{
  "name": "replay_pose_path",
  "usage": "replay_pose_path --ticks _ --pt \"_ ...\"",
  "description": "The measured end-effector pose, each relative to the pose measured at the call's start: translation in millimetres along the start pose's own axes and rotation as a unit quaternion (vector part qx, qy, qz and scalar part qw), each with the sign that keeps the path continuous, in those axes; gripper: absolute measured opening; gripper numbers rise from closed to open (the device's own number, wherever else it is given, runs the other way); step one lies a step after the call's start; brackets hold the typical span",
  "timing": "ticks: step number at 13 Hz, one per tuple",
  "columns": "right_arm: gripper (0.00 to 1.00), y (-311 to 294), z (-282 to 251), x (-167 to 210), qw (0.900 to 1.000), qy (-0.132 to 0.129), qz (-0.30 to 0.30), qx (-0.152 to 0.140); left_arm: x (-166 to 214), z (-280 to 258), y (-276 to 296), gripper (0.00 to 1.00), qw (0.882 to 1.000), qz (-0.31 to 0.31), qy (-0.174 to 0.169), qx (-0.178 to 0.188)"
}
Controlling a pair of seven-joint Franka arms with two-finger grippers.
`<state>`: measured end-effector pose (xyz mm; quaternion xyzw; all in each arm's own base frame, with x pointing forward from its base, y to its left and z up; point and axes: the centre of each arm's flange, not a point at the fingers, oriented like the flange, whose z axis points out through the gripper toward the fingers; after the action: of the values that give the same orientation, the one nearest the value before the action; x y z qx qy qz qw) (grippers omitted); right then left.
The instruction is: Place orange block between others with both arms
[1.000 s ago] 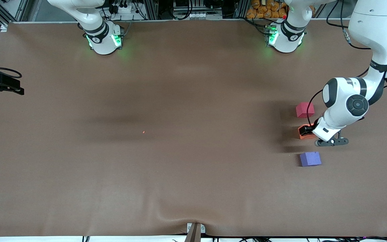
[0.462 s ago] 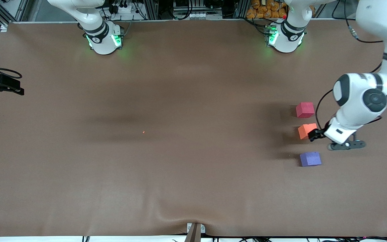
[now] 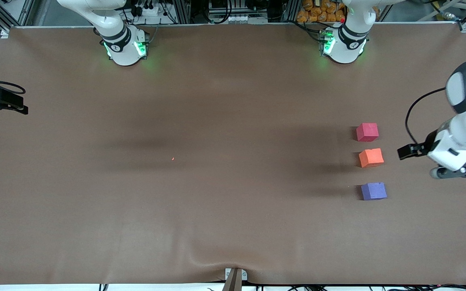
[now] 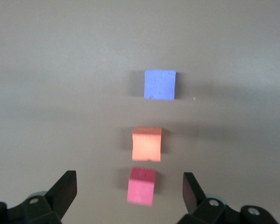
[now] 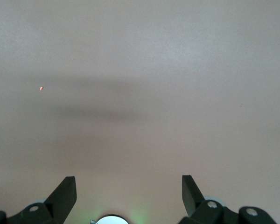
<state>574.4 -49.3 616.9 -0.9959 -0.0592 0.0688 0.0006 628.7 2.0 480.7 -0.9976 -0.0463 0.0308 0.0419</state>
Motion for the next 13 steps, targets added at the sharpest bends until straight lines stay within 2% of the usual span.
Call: replay_pose_path --ticks 4,6,9,13 --pt "1.0 0 -1 0 1.0 0.001 0.0 0.0 -18 -75 -1 1.0 0.999 -0.006 -0.035 -0.027" --pt "1.0 0 -1 0 1.0 0.001 0.0 0.0 -34 -114 4 1.0 0.999 -0.003 -0.019 -0.048" --pt "1.0 0 -2 0 1.0 0.002 0.0 0.0 -73 -164 9 1.0 0.999 0.006 0.002 -0.049" --pt "1.0 1 -2 -1 1.0 0.002 0.001 0.0 -99 -151 14 1.0 0.999 0.009 0.009 -0.042"
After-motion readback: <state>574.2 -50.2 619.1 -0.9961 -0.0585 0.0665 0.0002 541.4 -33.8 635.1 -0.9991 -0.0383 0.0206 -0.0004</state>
